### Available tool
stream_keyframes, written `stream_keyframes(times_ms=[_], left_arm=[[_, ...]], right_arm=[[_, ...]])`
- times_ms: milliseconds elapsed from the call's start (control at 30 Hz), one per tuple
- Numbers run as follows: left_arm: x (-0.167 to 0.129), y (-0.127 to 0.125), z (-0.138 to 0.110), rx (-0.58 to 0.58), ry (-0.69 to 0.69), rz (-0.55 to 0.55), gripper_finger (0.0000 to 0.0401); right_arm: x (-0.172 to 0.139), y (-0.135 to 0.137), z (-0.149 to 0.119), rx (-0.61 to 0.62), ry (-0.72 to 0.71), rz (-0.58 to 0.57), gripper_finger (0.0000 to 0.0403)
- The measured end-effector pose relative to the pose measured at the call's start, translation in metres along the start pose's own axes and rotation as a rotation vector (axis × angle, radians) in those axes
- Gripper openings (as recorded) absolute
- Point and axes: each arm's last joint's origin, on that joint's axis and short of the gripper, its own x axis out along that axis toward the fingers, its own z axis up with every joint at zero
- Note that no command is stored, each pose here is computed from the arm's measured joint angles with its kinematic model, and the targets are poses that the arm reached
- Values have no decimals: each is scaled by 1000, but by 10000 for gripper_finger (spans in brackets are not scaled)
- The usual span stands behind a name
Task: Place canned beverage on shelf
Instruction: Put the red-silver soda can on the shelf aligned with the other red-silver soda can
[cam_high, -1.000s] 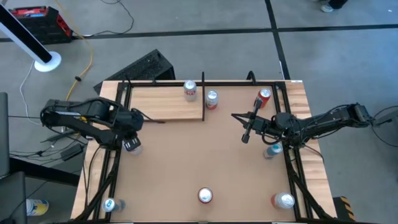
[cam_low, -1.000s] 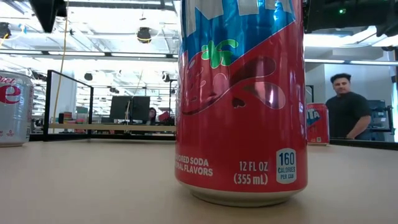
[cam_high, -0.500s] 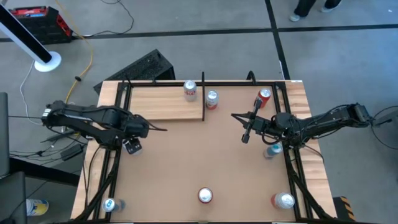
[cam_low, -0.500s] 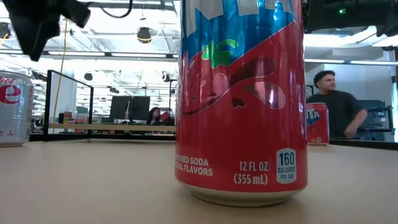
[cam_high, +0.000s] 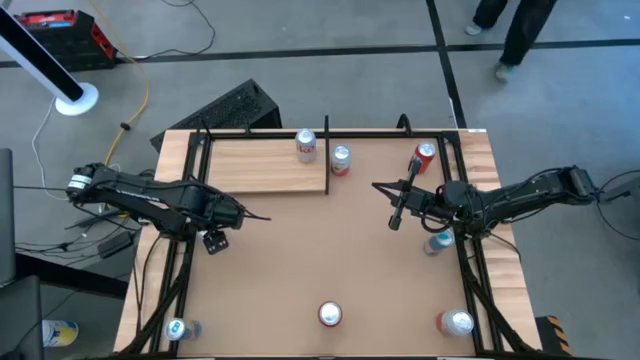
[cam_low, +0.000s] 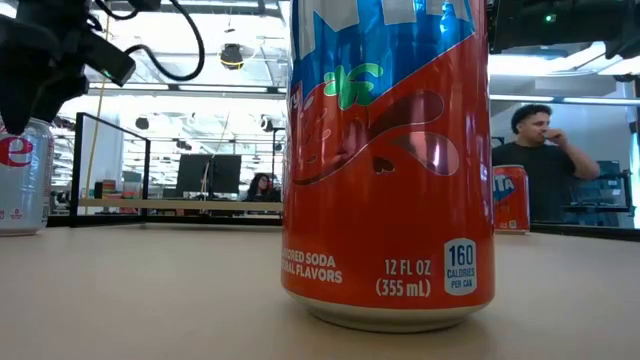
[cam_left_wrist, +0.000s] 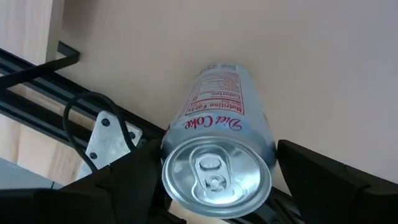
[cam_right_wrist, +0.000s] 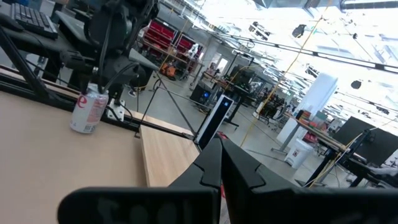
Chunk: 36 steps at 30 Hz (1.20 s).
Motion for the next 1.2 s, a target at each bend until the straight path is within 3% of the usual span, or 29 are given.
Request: stream_keyframes(times_ms=[300,567,800,1000,1200], left_arm=[[3,-1,0,29,11,-27,299],[2,-2,0,46,16,-39,249],[-24,-6,11,62,-86,-120,249],[-49,-4,34,33,-208,-116,249],[-66,-4,80,120,-257,-66,249]], right_arm=[[0,0,0,0,0,0,29],[0,0,0,0,0,0,29],[0,0,0,0,0,0,29],[0,0,0,1,-3,-2,29],[0,0,0,1,-3,-2,29]])
